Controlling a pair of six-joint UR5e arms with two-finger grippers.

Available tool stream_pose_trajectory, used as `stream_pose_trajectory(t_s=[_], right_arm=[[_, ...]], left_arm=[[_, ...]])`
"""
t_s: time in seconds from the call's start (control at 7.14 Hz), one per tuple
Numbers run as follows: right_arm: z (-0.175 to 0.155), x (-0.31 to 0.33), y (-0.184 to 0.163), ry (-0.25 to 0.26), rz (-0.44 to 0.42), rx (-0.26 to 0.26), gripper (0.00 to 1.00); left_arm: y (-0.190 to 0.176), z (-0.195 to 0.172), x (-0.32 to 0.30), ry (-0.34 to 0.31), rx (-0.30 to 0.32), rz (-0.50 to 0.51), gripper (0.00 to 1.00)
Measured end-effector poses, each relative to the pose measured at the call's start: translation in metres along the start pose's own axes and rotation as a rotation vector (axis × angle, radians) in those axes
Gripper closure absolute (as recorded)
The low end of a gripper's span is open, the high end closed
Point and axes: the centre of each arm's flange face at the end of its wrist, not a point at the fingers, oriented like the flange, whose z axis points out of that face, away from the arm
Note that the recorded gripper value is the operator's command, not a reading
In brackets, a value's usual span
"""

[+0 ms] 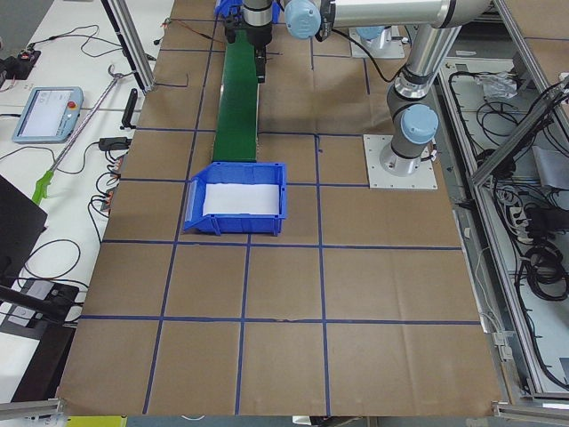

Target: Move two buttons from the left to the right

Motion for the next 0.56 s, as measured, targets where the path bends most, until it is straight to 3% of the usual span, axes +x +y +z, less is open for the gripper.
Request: stream_pose_trajectory(t_s=[0.56], right_arm=[[-0.028,-0.003,0.003,0.03,0.004,0.025,0.0]], left_arm=[[0.001,0.001,0.0,0.0,-0.002,-0.001,0.01]])
